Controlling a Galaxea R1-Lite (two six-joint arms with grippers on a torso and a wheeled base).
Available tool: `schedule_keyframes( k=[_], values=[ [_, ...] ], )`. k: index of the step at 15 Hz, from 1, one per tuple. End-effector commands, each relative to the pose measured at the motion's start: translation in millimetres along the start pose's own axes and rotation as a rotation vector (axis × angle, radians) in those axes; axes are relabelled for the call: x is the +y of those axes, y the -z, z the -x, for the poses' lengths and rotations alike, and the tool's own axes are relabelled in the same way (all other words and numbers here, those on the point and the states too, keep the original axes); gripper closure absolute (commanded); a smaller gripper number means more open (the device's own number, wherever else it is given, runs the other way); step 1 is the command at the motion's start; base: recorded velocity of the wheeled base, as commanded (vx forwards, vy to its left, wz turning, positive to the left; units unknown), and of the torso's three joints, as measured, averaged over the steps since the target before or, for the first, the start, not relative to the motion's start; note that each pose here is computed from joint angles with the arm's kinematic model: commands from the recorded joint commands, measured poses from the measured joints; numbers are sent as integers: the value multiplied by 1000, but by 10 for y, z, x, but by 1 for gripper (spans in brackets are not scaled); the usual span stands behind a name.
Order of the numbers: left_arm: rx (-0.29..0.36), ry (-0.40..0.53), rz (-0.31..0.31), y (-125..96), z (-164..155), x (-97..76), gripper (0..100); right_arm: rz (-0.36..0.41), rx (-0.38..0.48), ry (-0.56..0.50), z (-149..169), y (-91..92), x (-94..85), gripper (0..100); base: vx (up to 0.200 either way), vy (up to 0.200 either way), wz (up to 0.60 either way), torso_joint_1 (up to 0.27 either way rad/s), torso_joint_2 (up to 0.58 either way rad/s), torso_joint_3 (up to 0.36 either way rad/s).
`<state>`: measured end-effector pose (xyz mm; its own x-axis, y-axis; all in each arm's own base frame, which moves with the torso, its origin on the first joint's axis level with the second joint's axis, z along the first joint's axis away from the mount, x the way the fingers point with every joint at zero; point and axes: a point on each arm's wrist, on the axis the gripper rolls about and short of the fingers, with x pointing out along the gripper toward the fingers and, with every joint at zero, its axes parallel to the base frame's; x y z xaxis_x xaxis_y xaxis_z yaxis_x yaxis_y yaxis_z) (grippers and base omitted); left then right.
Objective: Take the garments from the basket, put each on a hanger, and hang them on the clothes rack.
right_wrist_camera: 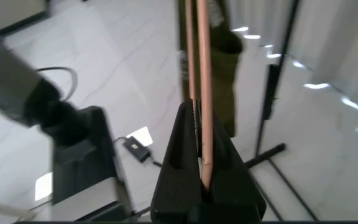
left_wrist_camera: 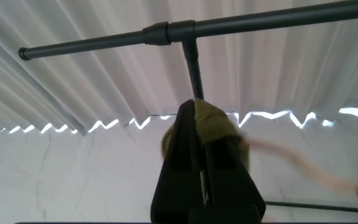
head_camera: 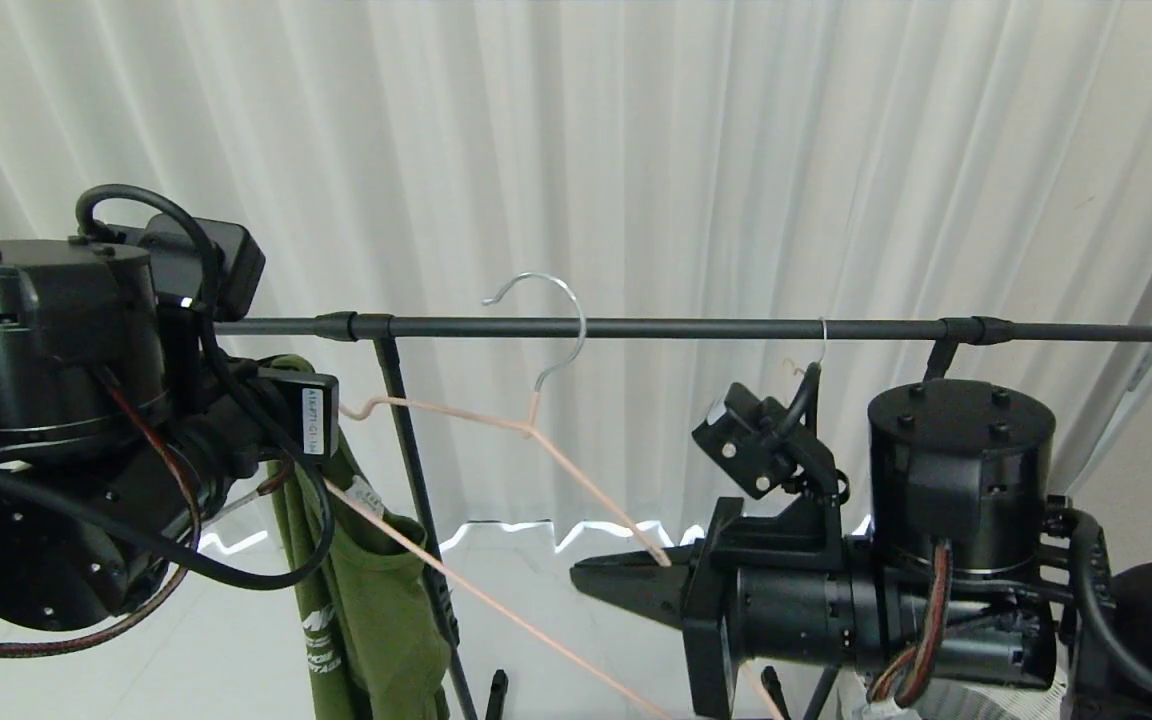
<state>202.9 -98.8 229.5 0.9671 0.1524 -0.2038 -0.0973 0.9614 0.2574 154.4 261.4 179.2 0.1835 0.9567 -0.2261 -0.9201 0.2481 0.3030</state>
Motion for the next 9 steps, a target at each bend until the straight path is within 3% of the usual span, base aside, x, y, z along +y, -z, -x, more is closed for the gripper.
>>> schedule_keyframes(
  k=[1, 9],
  values=[
    [-5, 0, 6, -17, 1, 2, 100, 0, 33, -49, -97, 75, 135, 100, 0, 0, 0, 0, 0, 0],
    [-16, -49, 42, -44, 10, 136, 100, -15, -73, 53, -101, 3, 65, 100, 0, 0, 0, 0, 0, 0]
  ],
)
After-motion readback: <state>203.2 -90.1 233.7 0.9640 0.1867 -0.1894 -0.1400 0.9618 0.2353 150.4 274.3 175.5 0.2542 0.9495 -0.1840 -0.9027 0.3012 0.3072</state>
